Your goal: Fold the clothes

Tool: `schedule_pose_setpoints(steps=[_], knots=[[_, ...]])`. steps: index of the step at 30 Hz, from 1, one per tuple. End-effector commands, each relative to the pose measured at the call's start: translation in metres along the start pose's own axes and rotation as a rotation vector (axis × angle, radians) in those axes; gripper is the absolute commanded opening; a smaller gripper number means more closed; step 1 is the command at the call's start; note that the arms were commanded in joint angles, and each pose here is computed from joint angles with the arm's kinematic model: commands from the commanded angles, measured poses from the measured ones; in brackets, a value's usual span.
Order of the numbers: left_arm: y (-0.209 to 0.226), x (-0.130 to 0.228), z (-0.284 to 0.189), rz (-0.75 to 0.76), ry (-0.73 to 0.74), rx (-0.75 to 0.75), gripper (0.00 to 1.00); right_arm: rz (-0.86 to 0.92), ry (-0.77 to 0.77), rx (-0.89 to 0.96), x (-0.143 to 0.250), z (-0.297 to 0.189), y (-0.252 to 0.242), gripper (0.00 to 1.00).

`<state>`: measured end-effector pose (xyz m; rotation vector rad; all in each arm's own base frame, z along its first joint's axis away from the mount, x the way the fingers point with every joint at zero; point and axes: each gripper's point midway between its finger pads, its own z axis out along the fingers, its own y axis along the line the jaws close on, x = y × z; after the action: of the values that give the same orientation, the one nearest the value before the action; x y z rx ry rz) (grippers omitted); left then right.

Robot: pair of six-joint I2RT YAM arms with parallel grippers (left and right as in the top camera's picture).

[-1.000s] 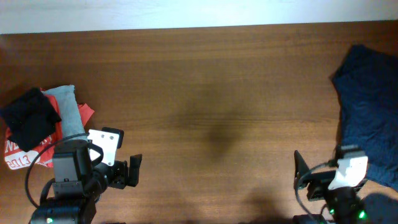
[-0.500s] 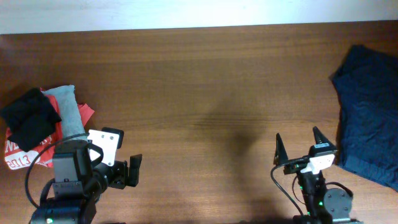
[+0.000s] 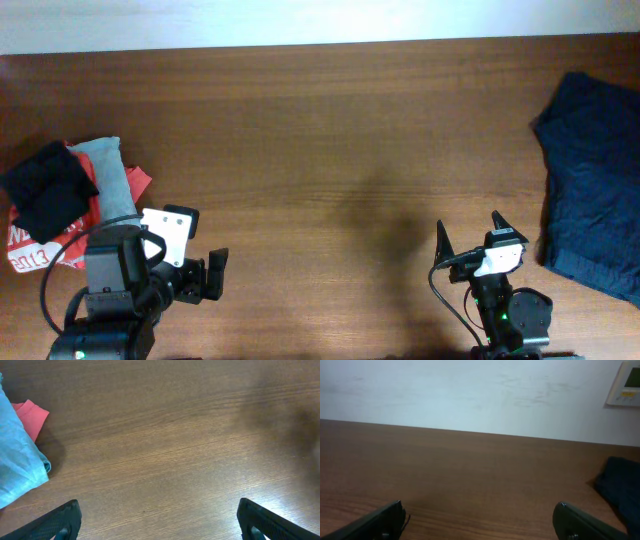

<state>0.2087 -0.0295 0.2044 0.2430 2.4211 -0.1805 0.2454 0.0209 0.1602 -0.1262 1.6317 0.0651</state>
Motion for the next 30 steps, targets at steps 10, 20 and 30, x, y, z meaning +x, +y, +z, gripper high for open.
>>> schedule_pose_setpoints(steps=[10, 20, 30], knots=[[0.002, 0.001, 0.0, -0.011, -0.001, -0.01, 0.99, -0.004, 0.007, 0.023, 0.003, 0.0, -0.004, 0.99], [0.002, 0.001, 0.0, -0.011, -0.001, -0.009, 0.99, -0.004, 0.007, 0.023, 0.003, 0.0, -0.004, 0.99], [0.0, 0.03, 0.006, 0.005, -0.072, -0.032, 0.99, -0.004, 0.007, 0.023, 0.003, 0.0, -0.004, 0.99]])
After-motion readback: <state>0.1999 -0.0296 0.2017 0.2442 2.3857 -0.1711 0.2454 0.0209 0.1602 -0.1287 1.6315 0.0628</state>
